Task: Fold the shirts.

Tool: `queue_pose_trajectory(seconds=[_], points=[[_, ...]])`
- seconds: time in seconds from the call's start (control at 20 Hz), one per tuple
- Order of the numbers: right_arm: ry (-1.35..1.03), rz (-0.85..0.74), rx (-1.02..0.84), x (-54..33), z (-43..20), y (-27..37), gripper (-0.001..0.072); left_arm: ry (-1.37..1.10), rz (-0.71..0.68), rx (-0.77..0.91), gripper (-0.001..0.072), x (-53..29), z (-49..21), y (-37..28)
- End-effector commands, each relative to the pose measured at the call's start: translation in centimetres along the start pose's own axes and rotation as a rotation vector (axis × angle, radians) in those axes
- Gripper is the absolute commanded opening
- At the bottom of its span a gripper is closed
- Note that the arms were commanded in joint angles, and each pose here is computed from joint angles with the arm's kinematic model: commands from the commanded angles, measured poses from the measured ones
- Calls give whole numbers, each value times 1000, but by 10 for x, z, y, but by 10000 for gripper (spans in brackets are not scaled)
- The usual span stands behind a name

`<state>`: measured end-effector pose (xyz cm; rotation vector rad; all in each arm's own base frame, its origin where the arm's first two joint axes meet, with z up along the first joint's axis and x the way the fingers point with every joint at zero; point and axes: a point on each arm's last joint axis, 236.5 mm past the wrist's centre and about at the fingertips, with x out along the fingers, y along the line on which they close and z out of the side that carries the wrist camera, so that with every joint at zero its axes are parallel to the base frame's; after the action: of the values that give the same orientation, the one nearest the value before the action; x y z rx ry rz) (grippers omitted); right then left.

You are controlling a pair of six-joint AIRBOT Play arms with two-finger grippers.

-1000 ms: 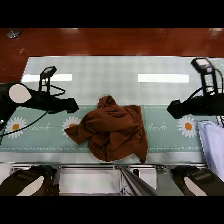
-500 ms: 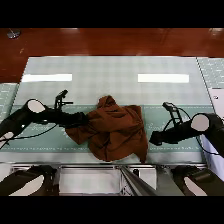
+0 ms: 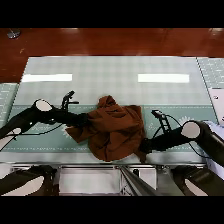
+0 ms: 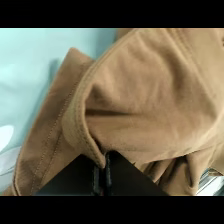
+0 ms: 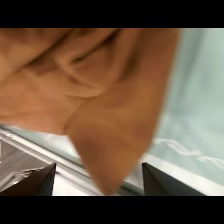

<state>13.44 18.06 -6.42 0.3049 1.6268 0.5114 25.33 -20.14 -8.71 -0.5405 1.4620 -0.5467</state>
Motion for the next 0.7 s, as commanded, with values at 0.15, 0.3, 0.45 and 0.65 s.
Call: queue_pose_trajectory(seconds=[0.15, 0.3, 0.45, 0.65], points=[[90, -7, -11, 19, -18, 9, 619, -4, -5, 7, 27, 0, 2, -1], [127, -48, 20, 32, -16, -5, 619, 3, -7, 7, 27, 0, 0, -2], [127, -51, 55, 43, -9, -9, 619, 6, -8, 7, 27, 0, 0, -2], [63, 61, 84, 57, 14, 12, 506, 6, -9, 6, 27, 0, 0, -2]])
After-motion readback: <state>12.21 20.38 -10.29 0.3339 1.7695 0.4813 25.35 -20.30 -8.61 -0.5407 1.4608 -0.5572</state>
